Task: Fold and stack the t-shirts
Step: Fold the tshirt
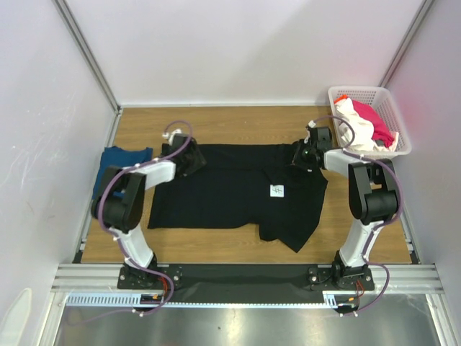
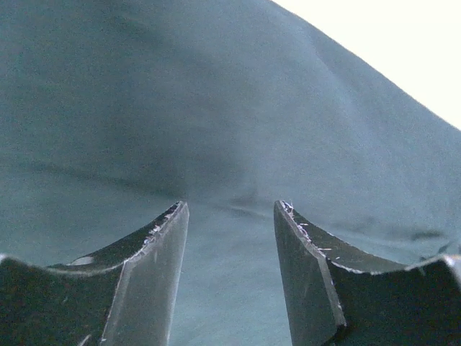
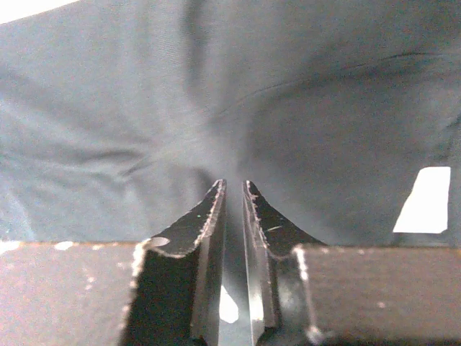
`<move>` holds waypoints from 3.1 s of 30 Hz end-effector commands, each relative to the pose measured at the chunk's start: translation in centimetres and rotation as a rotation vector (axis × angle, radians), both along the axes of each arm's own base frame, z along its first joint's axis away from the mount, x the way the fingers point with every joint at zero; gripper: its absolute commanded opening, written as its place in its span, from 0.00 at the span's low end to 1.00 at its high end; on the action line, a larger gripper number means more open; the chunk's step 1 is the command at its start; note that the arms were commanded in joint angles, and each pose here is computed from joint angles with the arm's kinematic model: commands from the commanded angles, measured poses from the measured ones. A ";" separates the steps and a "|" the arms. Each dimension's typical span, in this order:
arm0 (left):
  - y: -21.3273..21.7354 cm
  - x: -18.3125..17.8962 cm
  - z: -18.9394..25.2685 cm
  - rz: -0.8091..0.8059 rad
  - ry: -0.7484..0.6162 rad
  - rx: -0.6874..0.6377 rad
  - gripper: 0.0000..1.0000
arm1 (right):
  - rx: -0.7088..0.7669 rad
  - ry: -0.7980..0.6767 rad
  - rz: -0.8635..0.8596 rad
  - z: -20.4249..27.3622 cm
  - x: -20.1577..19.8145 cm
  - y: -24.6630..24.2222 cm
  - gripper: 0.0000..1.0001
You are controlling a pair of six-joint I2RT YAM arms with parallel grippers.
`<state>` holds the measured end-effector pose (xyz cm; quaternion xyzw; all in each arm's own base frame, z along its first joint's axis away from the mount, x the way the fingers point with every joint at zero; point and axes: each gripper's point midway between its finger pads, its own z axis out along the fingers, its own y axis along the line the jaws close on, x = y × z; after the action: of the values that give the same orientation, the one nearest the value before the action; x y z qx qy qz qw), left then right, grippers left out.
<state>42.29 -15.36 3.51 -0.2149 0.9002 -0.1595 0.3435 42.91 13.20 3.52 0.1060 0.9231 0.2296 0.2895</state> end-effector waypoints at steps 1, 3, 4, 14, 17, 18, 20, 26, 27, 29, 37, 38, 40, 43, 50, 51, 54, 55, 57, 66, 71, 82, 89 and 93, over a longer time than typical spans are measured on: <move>4.9 0.3 4.0 0.089 -0.075 0.026 0.57 | 0.001 -0.131 0.068 6.0 0.9 2.3 0.21; 7.4 0.1 5.4 0.139 -0.098 0.034 0.58 | -0.003 -0.166 0.080 7.6 1.1 3.1 0.22; 8.4 0.0 5.5 0.171 -0.100 0.049 0.59 | -0.003 -0.174 0.084 8.0 1.1 3.5 0.23; 17.5 -1.6 1.9 0.434 -0.036 0.082 0.58 | 0.000 -0.153 0.118 7.4 1.1 4.7 0.24; 18.4 -1.3 1.1 0.460 -0.039 0.086 0.58 | -0.006 -0.146 0.117 7.2 0.8 4.4 0.24; 18.5 -0.9 1.2 0.466 -0.053 0.078 0.58 | -0.006 -0.145 0.116 7.2 0.8 4.4 0.24; 18.7 -0.5 0.9 0.463 -0.060 0.055 0.57 | -0.010 -0.137 0.112 7.1 0.6 4.2 0.24; 18.8 0.9 0.6 0.463 -0.045 0.036 0.57 | -0.022 -0.141 0.097 7.3 0.3 3.7 0.24; 18.8 1.2 0.8 0.463 -0.048 0.036 0.57 | -0.022 -0.145 0.094 7.5 0.4 3.7 0.24; 18.7 1.3 0.7 0.461 -0.049 0.034 0.57 | -0.024 -0.141 0.093 7.3 0.3 3.6 0.24; 18.6 2.2 0.8 0.446 -0.054 0.025 0.49 | -0.026 -0.124 0.085 6.7 -0.1 3.5 0.23; 18.6 2.3 0.8 0.445 -0.050 0.026 0.49 | -0.028 -0.124 0.085 6.7 -0.1 3.4 0.23; 18.6 2.3 0.8 0.444 -0.052 0.026 0.46 | -0.028 -0.124 0.079 6.7 -0.1 3.3 0.23; 18.7 2.2 0.7 0.446 -0.049 0.029 0.40 | -0.030 -0.122 0.075 6.6 -0.1 3.2 0.23; 18.6 2.1 0.7 0.448 -0.046 0.029 0.25 | -0.033 -0.121 0.070 6.6 -0.3 3.0 0.23; 18.7 2.1 0.7 0.450 -0.045 0.029 0.19 | -0.035 -0.120 0.069 6.7 -0.3 3.0 0.23; 18.9 1.9 0.7 0.461 -0.040 0.033 0.00 | -0.038 -0.120 0.066 6.7 -0.5 2.8 0.23; 18.8 1.7 0.7 0.461 -0.038 0.034 0.00 | -0.040 -0.121 0.062 6.7 -0.5 2.7 0.23; 19.0 1.5 1.4 0.466 -0.054 0.037 0.00 | -0.040 -0.119 0.064 6.7 -0.6 2.7 0.23; 19.5 0.5 5.2 0.468 -0.139 0.067 0.00 | -0.032 -0.112 0.068 6.2 -0.7 2.8 0.22; 19.3 0.0 4.7 0.467 -0.127 0.061 0.00 | -0.035 -0.104 0.069 5.6 -0.7 2.8 0.22; 19.5 0.0 3.3 0.473 -0.080 0.072 0.05 | -0.036 -0.082 0.072 4.8 -0.9 2.8 0.22; 20.0 -0.2 4.7 0.485 -0.100 0.099 0.67 | -0.059 -0.084 0.060 5.9 -1.2 1.7 0.30; 19.8 -0.2 8.3 0.461 -0.178 0.123 0.77 | -0.059 -0.120 0.048 7.5 -0.7 1.1 0.44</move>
<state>40.83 3.62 6.19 -0.3943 0.8277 -0.0426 0.3970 41.28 15.05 7.56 0.0678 0.9268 0.2158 0.2999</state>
